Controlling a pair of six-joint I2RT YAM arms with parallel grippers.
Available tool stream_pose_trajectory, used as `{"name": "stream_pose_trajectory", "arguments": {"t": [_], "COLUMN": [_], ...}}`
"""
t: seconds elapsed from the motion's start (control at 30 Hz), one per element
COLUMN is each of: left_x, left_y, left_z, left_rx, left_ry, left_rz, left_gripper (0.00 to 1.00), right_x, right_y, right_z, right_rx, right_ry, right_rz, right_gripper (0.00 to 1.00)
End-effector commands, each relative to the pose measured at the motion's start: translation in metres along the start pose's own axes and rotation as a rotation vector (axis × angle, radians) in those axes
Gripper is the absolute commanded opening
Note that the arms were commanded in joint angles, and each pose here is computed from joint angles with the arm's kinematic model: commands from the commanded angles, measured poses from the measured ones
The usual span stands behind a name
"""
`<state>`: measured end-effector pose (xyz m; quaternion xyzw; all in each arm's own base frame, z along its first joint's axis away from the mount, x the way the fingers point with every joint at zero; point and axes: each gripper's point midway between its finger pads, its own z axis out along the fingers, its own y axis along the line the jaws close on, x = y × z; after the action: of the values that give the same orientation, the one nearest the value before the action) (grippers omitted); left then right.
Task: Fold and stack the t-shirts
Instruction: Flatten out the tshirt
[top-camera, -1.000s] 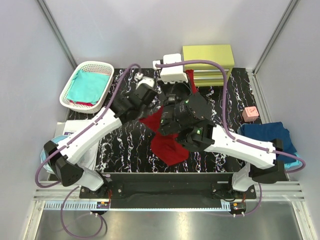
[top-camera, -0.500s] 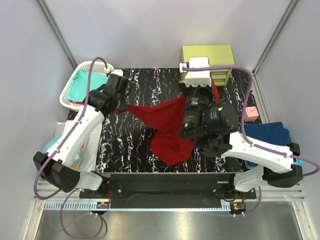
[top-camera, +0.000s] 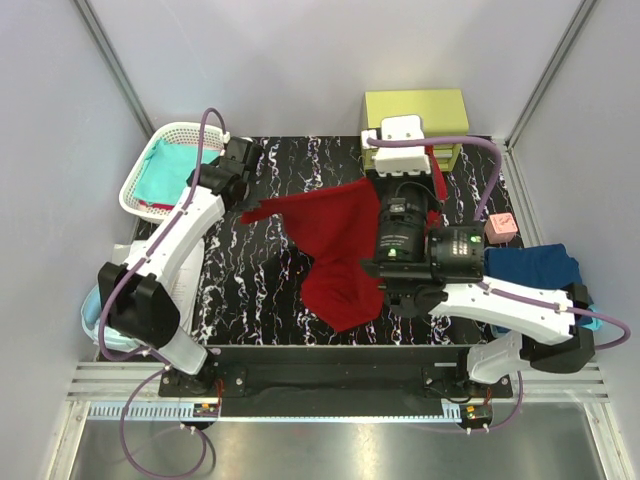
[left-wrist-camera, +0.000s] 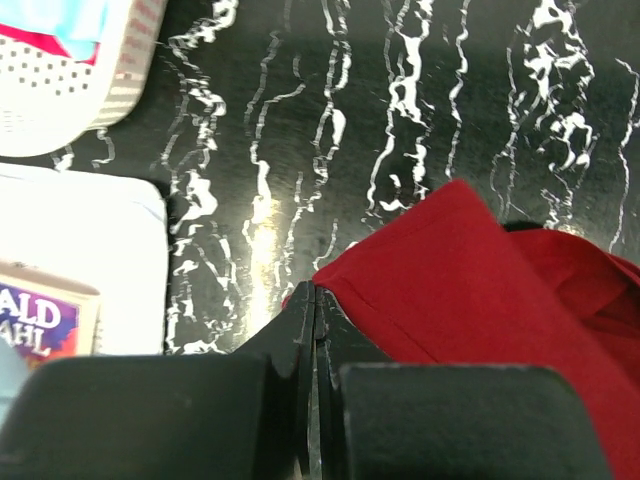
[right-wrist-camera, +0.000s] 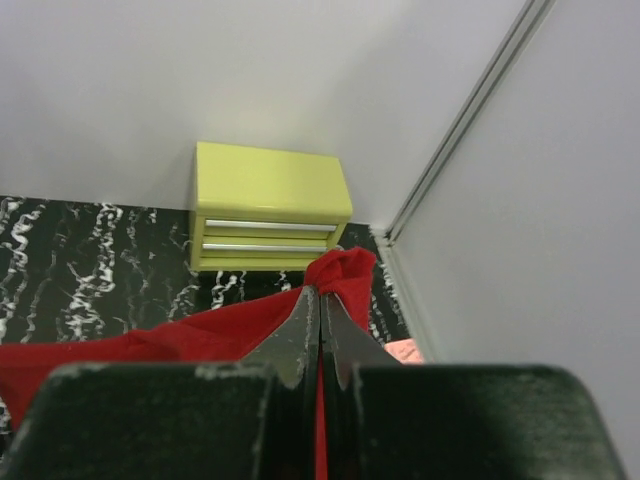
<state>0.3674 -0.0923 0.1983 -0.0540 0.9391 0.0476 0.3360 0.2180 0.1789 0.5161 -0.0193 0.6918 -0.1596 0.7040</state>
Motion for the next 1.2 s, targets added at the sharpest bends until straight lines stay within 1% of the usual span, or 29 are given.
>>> {"name": "stream_pose_trajectory", "arguments": {"t": [0.0, 0.07, 0.1, 0.13, 0.17, 0.2, 0.23, 0.3, 0.33, 0.47, 0.57, 0.67, 0.7, 0.77, 0.87, 0.93, 0.97, 1.0, 1.03, 1.07, 1.1, 1.13, 1.17], "left_x": [-0.026, -0.026, -0.026, -0.025, -0.026, -0.026, -0.027, -0.028, -0.028, -0.028, -0.027, -0.026, -0.026, -0.026, -0.025, -0.024, -0.025, -0.023, -0.022, -0.022, -0.020, -0.018, -0.018], "left_y": [-0.012, -0.014, -0.015, -0.015, -0.016, -0.016, -0.017, -0.018, -0.018, -0.018, -0.019, -0.021, -0.022, -0.024, -0.027, -0.029, -0.030, -0.030, -0.030, -0.030, -0.031, -0.031, -0.030], "left_z": [-0.008, -0.007, -0.007, -0.007, -0.009, -0.009, -0.011, -0.013, -0.014, -0.017, -0.019, -0.019, -0.019, -0.019, -0.023, -0.025, -0.028, -0.028, -0.030, -0.032, -0.033, -0.034, -0.038], "left_rx": [0.056, 0.060, 0.061, 0.061, 0.065, 0.066, 0.071, 0.080, 0.084, 0.093, 0.097, 0.092, 0.094, 0.096, 0.105, 0.115, 0.120, 0.121, 0.125, 0.129, 0.129, 0.129, 0.133], "left_ry": [-0.070, -0.069, -0.069, -0.066, -0.071, -0.073, -0.074, -0.077, -0.078, -0.082, -0.083, -0.084, -0.085, -0.085, -0.091, -0.090, -0.096, -0.095, -0.096, -0.101, -0.097, -0.099, -0.108], "left_rz": [-0.033, -0.028, -0.027, -0.023, -0.021, -0.022, -0.021, -0.020, -0.022, -0.021, -0.015, -0.007, -0.004, 0.002, 0.009, 0.013, 0.010, 0.010, 0.014, 0.012, 0.016, 0.022, 0.024], "left_gripper": [0.00, 0.00, 0.00, 0.00, 0.00, 0.00, 0.00, 0.00, 0.00, 0.00, 0.00, 0.00, 0.00, 0.00, 0.00, 0.00, 0.00, 0.00, 0.00, 0.00, 0.00, 0.00, 0.00], "right_x": [0.011, 0.011, 0.008, 0.014, 0.016, 0.021, 0.031, 0.048, 0.060, 0.106, 0.132, 0.139, 0.142, 0.156, 0.182, 0.194, 0.195, 0.198, 0.203, 0.202, 0.205, 0.211, 0.213], "right_y": [0.009, 0.016, 0.018, 0.029, 0.029, 0.034, 0.043, 0.047, 0.051, 0.047, 0.033, 0.019, 0.007, -0.003, -0.020, -0.033, -0.036, -0.042, -0.051, -0.055, -0.059, -0.064, -0.073], "right_z": [-0.006, 0.006, 0.011, 0.017, 0.027, 0.031, 0.037, 0.053, 0.059, 0.085, 0.099, 0.103, 0.109, 0.116, 0.124, 0.129, 0.133, 0.135, 0.138, 0.142, 0.145, 0.146, 0.150], "right_rx": [0.017, 0.070, 0.096, 0.118, 0.155, 0.166, 0.180, 0.224, 0.238, 0.308, 0.333, 0.349, 0.376, 0.398, 0.447, 0.503, 0.533, 0.553, 0.568, 0.604, 0.620, 0.625, 0.661], "right_ry": [0.146, 0.156, 0.153, 0.161, 0.163, 0.165, 0.176, 0.196, 0.212, 0.283, 0.331, 0.358, 0.382, 0.411, 0.478, 0.529, 0.528, 0.543, 0.585, 0.569, 0.580, 0.607, 0.611], "right_rz": [-0.113, -0.262, -0.226, -0.388, -0.369, -0.432, -0.554, -0.616, -0.699, -0.847, -0.941, -0.971, -0.968, -0.987, -1.056, -1.073, -0.998, -0.984, -1.023, -0.893, -0.880, -0.912, -0.842], "right_gripper": [0.00, 0.00, 0.00, 0.00, 0.00, 0.00, 0.00, 0.00, 0.00, 0.00, 0.00, 0.00, 0.00, 0.00, 0.00, 0.00, 0.00, 0.00, 0.00, 0.00, 0.00, 0.00, 0.00]}}
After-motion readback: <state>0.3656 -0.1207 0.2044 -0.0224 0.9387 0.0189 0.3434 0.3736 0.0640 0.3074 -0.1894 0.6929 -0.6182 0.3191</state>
